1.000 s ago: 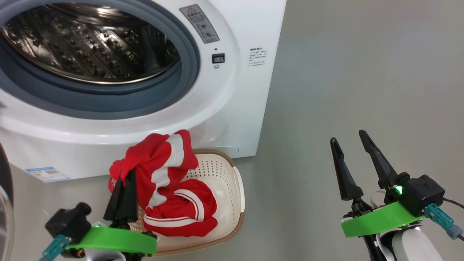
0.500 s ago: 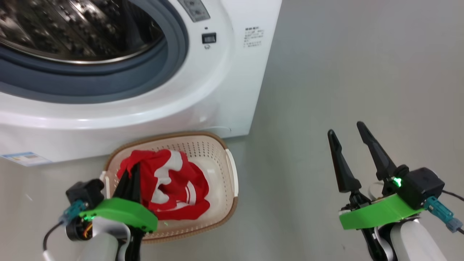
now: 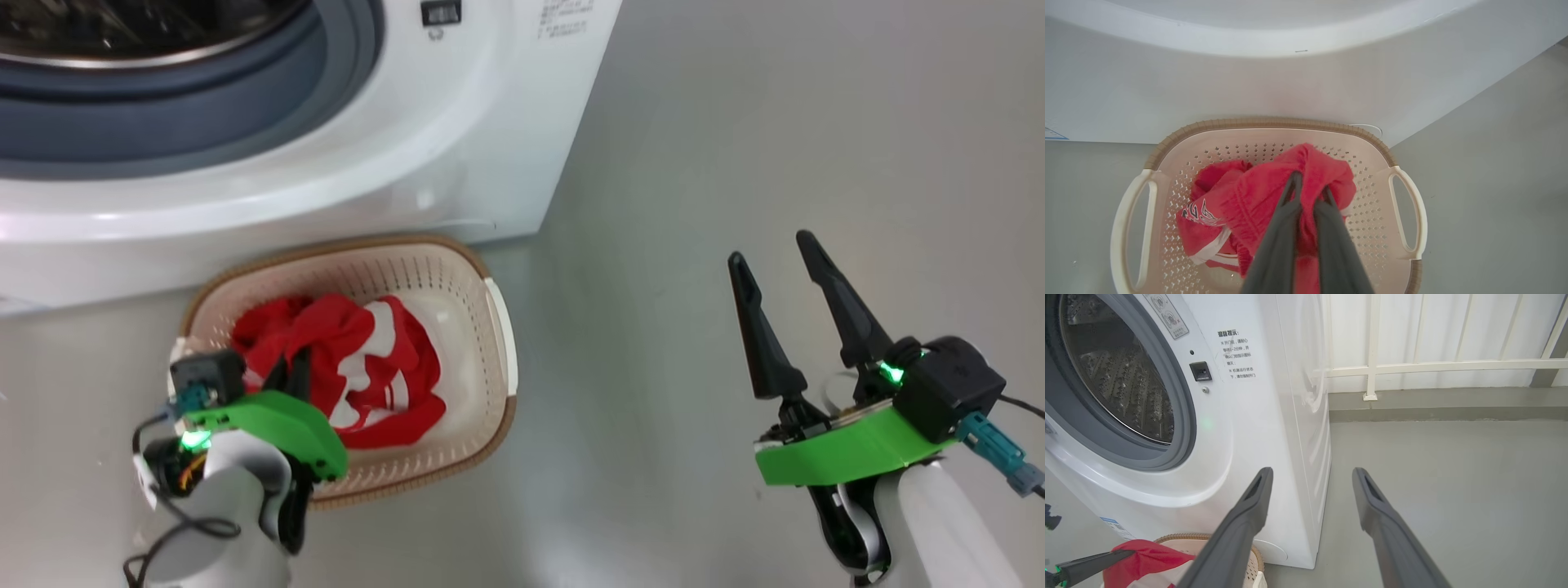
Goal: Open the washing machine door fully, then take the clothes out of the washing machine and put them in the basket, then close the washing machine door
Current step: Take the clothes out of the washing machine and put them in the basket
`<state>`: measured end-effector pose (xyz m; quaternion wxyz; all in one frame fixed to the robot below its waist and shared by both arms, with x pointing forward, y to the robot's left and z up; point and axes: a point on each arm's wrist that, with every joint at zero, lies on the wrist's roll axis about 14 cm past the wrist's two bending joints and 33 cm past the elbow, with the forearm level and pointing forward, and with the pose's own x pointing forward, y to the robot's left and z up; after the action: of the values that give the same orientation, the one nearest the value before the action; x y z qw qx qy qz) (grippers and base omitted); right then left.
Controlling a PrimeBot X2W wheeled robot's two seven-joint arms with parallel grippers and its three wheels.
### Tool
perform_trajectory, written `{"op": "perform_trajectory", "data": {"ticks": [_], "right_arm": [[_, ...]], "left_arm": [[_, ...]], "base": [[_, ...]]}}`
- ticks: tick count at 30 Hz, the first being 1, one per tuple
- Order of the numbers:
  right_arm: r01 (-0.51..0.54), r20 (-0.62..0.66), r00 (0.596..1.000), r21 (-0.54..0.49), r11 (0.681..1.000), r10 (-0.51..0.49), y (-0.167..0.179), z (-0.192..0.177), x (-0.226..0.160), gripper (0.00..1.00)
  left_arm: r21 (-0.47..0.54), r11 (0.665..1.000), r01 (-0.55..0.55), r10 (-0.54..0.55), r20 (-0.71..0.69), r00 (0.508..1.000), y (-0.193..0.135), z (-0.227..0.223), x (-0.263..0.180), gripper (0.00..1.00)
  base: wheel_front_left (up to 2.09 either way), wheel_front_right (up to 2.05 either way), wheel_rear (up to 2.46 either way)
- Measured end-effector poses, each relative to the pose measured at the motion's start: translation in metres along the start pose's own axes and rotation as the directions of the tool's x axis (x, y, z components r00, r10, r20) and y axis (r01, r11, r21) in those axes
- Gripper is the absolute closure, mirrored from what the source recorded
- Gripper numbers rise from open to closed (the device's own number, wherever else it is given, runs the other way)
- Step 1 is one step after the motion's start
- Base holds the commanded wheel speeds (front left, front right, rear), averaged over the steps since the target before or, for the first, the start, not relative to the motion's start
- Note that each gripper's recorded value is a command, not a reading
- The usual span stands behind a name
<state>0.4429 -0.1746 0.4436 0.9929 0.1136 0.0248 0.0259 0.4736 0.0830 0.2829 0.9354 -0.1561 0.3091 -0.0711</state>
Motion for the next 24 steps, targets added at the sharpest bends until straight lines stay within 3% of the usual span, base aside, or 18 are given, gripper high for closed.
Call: {"op": "perform_trajectory", "data": {"ticks": [16,24], "right_arm": [[-0.002,-0.075,0.997,0.010,1.000,0.002,-0.006,-0.040,0.026,0.00],[-0.003,-0.097,0.995,0.011,1.000,0.004,-0.008,-0.052,0.032,0.00]], "left_arm": [[0.023,0.999,-0.027,0.032,-0.247,0.968,0.020,-0.068,0.030,1.00],[0.023,0.999,-0.027,0.032,-0.285,0.958,0.022,-0.082,0.037,1.00]], "base": [[0.00,0.00,0.00],[0.00,0.00,0.00]]}}
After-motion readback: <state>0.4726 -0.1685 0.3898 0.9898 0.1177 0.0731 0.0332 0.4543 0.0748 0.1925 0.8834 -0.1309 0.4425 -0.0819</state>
